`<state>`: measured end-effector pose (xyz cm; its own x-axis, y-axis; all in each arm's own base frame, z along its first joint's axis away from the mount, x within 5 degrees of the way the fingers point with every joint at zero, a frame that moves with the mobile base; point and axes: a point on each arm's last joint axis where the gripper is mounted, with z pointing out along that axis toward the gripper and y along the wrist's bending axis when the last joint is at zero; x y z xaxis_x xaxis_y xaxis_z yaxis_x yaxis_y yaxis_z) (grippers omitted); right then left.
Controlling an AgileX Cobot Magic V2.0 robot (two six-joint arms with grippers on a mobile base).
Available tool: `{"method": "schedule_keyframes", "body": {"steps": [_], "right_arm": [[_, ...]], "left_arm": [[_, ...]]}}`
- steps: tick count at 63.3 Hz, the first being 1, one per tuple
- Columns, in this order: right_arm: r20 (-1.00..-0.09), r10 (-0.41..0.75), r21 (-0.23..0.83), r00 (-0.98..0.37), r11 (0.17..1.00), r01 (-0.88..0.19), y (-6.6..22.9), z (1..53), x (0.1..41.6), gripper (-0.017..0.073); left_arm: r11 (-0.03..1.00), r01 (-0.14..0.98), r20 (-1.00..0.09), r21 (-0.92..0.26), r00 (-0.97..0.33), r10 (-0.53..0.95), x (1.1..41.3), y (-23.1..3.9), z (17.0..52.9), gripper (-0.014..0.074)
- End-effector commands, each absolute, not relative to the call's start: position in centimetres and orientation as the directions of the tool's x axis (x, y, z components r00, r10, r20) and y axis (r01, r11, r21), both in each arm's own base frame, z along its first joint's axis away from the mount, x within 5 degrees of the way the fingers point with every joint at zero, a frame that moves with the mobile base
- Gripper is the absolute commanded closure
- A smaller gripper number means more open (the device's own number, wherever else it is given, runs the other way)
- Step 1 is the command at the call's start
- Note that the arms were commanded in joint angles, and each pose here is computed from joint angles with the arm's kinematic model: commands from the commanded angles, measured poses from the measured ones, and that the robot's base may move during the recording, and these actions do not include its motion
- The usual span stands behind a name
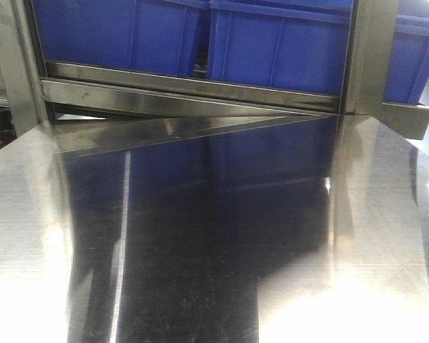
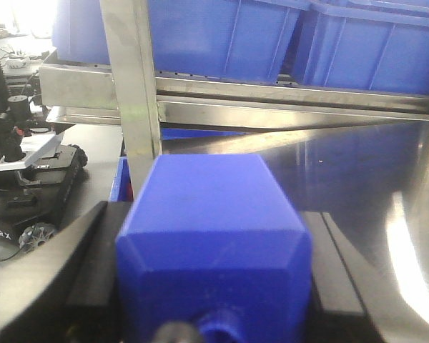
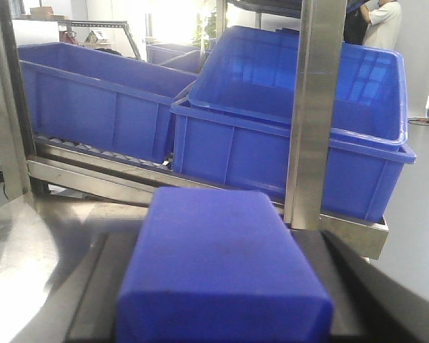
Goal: Pick and sort blue part to right shelf
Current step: 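Lift the blue part with the right gripper and hold both parts, then drive the base to the rack of blue bins holding both parts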
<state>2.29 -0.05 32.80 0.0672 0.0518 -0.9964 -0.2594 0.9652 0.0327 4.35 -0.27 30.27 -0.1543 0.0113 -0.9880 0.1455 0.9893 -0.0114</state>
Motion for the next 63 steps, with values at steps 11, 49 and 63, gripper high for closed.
{"method": "schedule_keyframes", "body": {"steps": [11,49,63], "right_arm": [[-0.981,0.06,0.009,0.185,0.964,-0.266,-0.01,34.47,2.01,0.0344],[-0.981,0.059,0.008,0.184,0.964,-0.266,-0.01,34.47,2.02,0.0344],[-0.982,0.058,0.008,0.181,0.964,-0.266,0.02,34.46,2.1,0.0344]], "left_arm": [[0.987,0.158,-0.999,-0.009,-0.05,-0.001,4.33,-0.36,31.87,0.0259],[0.987,0.158,-0.999,-0.009,-0.05,-0.001,4.33,-0.36,31.87,0.0259],[0.989,0.145,-0.999,-0.012,-0.051,-0.004,4.33,-0.31,31.87,0.0259]]}}
